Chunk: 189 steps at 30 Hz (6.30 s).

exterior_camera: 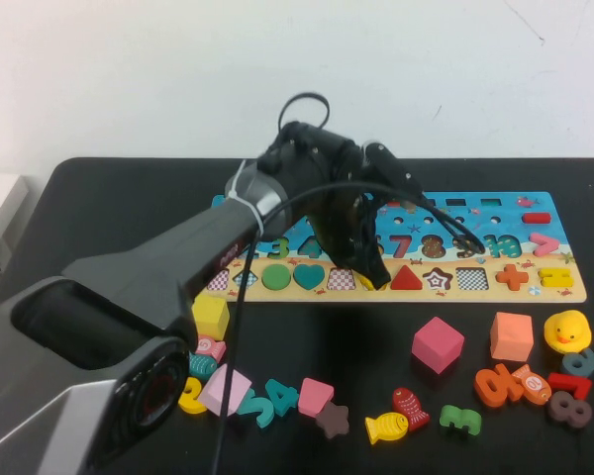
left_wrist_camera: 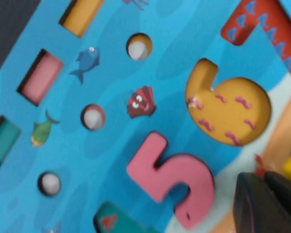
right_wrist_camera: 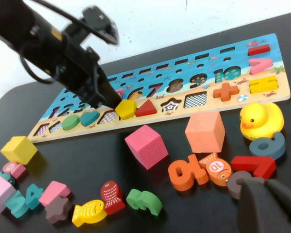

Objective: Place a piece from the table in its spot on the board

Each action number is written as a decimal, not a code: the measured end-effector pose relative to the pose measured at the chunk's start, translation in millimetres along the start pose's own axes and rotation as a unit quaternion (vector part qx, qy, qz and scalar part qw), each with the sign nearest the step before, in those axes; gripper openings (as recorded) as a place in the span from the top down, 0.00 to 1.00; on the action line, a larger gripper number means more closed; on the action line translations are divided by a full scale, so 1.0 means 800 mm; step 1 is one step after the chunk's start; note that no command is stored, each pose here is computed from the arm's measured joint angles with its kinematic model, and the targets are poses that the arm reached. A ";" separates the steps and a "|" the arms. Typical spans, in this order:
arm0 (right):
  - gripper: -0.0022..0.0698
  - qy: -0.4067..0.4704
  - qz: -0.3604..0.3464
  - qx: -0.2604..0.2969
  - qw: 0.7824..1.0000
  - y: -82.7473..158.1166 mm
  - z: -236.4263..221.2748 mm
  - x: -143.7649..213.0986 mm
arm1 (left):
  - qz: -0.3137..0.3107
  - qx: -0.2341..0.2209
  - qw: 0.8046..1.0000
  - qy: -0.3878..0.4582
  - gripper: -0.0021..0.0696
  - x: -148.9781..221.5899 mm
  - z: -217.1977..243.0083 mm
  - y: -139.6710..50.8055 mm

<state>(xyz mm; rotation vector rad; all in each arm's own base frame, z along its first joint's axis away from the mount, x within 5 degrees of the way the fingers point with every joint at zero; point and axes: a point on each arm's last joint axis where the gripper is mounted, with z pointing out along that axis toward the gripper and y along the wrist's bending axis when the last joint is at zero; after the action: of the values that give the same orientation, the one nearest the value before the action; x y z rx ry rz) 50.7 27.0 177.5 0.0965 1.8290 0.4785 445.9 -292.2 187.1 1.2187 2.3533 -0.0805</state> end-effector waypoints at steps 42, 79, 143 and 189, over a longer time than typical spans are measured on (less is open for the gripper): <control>0.94 -0.008 0.001 0.002 1.000 0.000 0.000 -0.002 | 0.011 -0.049 0.993 -0.108 0.97 -0.022 -0.189 0.003; 0.94 -0.497 0.438 0.425 0.618 -0.109 -0.097 -0.027 | -0.126 -0.042 0.935 -0.330 0.97 0.267 -0.338 -0.127; 0.94 -0.487 0.427 0.428 0.630 -0.109 -0.095 -0.027 | -0.356 -0.279 0.824 -0.340 0.97 0.517 -0.278 -0.169; 0.94 0.009 -0.169 0.224 0.960 -0.049 -0.012 -0.006 | -0.360 -0.276 0.823 -0.341 0.97 0.516 -0.278 -0.169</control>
<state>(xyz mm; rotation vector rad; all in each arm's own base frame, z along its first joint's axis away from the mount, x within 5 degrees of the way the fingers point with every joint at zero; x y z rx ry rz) 50.4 -13.0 169.6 0.0856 1.8961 -0.1803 52.8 -2.9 176.8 -0.0461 1.8383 -0.0597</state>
